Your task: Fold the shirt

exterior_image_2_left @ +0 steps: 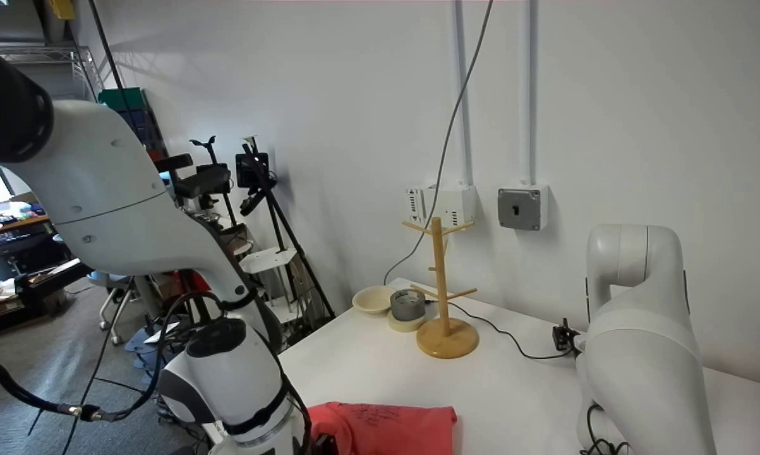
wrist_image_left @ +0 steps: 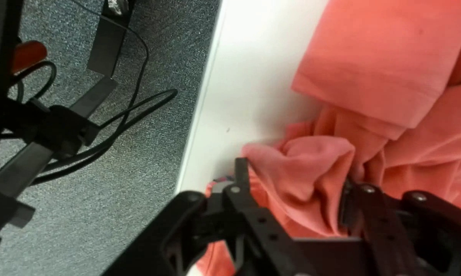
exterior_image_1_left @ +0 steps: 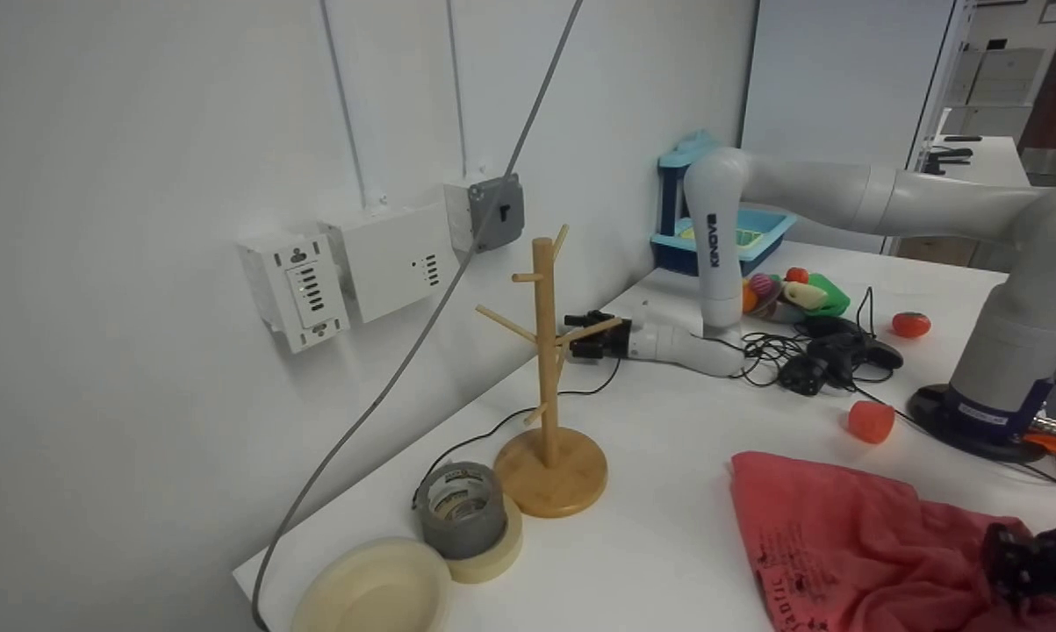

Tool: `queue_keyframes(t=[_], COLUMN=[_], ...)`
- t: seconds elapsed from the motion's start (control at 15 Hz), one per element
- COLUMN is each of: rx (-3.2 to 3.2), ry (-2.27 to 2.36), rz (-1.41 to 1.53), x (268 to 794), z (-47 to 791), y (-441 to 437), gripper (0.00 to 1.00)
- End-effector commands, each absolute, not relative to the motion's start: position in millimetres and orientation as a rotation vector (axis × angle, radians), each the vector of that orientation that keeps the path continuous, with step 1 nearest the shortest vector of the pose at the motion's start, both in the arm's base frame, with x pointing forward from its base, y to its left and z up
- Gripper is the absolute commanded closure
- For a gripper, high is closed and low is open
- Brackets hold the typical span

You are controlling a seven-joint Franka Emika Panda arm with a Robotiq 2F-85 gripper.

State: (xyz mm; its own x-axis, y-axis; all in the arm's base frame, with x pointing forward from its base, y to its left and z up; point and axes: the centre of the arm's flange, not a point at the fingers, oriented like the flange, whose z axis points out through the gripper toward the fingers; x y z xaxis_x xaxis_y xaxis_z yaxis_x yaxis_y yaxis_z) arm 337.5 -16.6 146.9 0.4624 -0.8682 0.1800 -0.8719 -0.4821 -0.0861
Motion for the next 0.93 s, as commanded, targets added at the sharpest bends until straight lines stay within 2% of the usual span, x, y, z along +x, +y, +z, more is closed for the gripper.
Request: queue_keyframes(t=[0.0, 0.13, 0.2, 0.67, 0.87], rx=[2.836, 2.915, 2.936, 3.053, 3.125], ry=[-1.407, -1.347, -1.321, -1.124, -0.902], rz=[0.238, 0.175, 0.150, 0.019, -0.064], x=[347.5, 350.7, 351.8, 356.3, 361.1], z=[212.8, 217.8, 218.2, 217.9, 224.0], y=[10.5, 25.5, 31.6, 58.9, 71.1], gripper=[0.16, 0.02, 0.00, 0.00, 0.00])
